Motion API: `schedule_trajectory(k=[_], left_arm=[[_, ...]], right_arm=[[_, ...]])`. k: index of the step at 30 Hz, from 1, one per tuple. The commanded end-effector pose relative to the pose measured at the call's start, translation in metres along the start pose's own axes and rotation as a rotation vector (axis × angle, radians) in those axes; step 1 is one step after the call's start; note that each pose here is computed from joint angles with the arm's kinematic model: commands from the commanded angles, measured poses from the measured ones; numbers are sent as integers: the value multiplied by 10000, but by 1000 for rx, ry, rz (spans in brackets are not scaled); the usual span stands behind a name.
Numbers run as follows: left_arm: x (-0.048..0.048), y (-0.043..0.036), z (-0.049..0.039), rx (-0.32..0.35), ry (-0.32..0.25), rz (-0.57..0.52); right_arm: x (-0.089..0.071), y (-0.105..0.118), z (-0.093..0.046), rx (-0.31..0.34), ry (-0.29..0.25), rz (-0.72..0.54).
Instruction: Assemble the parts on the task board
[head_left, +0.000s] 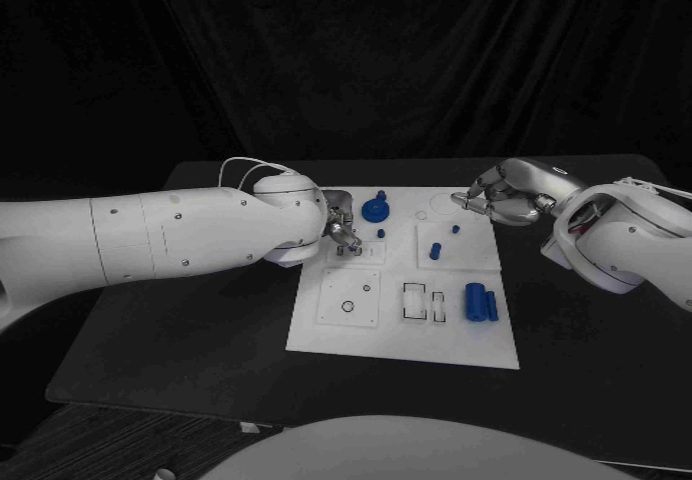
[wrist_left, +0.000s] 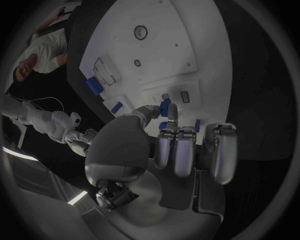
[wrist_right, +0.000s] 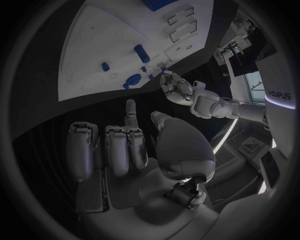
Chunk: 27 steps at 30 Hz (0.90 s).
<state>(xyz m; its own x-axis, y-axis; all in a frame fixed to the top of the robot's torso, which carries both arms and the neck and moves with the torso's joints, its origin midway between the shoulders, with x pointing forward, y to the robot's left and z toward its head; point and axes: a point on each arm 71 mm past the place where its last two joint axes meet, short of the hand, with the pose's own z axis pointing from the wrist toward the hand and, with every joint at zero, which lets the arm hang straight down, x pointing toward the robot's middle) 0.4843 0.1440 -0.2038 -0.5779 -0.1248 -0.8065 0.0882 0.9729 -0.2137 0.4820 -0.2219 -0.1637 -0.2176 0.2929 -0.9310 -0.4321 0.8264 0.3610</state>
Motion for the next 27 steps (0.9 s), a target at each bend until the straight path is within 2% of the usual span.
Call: schedule_trajectory(k=[1,17,27], left_arm=[[-3,-13,10,26,-27,-10],[27,-75,64,69,-57,-36],[103,-56,118,71,-42,-38]], right_arm=[[3,-11,-8,10,-6,1],[-6,-19,-21,10,-17,3],[-15,-35,-40,14,-21,3]])
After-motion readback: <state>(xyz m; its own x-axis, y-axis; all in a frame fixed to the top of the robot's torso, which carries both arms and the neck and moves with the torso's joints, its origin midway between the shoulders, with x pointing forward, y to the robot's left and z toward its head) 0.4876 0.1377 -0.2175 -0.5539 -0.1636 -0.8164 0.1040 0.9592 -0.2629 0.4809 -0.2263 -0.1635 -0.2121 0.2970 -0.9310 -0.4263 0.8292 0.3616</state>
